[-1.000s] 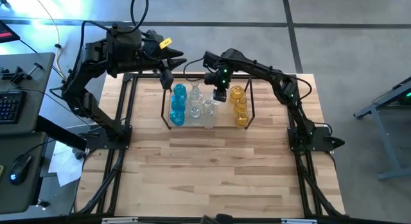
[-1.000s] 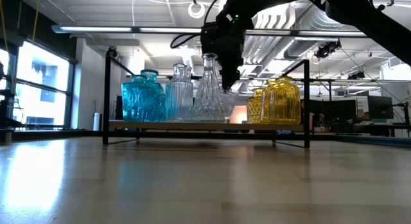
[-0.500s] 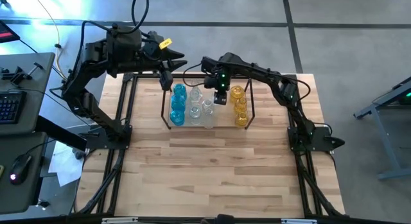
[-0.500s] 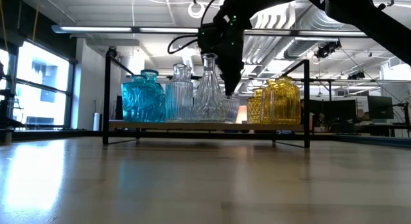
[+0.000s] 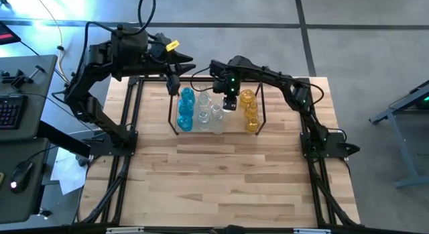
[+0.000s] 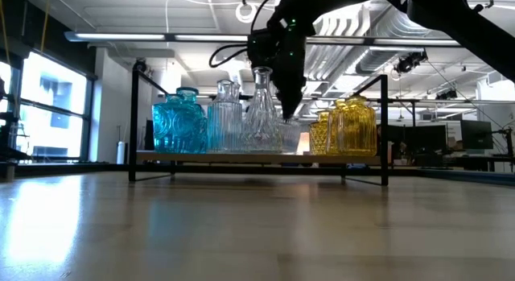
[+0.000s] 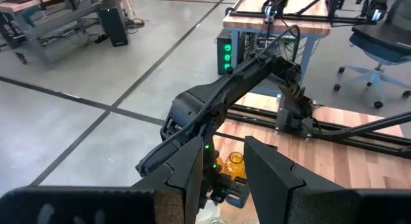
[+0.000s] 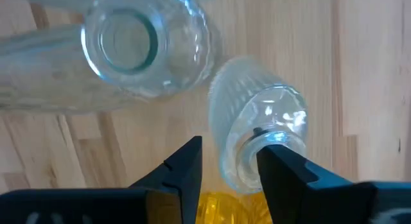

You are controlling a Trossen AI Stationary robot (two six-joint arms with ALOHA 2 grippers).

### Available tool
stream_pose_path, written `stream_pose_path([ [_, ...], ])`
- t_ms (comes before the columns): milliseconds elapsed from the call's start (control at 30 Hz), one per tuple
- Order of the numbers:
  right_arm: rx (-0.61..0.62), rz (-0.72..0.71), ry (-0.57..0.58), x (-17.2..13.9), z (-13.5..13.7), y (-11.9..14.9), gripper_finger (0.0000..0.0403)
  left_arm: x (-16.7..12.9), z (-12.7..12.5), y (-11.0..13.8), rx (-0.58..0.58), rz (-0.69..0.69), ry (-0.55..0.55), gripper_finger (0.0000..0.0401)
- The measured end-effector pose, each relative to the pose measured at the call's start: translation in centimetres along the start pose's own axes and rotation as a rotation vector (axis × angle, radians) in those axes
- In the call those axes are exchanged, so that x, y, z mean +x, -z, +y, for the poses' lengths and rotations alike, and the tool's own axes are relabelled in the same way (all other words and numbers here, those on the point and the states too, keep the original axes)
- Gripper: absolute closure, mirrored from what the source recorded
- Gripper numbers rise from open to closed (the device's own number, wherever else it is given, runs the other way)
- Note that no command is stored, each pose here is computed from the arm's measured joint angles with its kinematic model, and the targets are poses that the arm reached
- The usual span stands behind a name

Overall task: Sort vases onto shelf
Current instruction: Put the transparent vase on the shelf aligned with the other transparent vases

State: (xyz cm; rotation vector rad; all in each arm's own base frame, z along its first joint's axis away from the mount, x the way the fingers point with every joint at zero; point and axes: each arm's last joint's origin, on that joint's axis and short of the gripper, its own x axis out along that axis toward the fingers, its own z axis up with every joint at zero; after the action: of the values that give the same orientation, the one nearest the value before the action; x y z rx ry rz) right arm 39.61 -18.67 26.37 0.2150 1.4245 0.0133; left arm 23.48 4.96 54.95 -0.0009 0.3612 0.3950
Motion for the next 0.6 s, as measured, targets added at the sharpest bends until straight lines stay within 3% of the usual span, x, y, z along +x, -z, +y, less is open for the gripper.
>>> stream_pose_path([
  [167,0.007,0.048,0.096,0.04,0.02,0.15,0.0277,0.00,0.00,0.00,0.000,0.000,0.000,0.0300],
  [267,-0.011,0.052,0.040,0.04,0.19,0.31,0.0277,0.00,0.00,0.00,0.000,0.000,0.000,0.0300],
  [367,0.002,0.049,0.071,0.05,0.17,0.19,0.0277,0.00,0.00,0.00,0.001,0.000,0.000,0.0300],
  [433,-0.006,0.037,0.009,0.06,0.35,0.21,0.0277,0.00,0.00,0.00,0.000,0.000,0.000,0.0300],
  [500,0.005,0.043,0.056,0.07,0.26,0.15,0.0277,0.00,0.00,0.00,0.001,0.000,0.000,0.0300],
  [600,0.001,0.036,0.028,0.04,0.20,0.19,0.0277,0.00,0.00,0.00,0.001,0.000,0.001,0.0300],
])
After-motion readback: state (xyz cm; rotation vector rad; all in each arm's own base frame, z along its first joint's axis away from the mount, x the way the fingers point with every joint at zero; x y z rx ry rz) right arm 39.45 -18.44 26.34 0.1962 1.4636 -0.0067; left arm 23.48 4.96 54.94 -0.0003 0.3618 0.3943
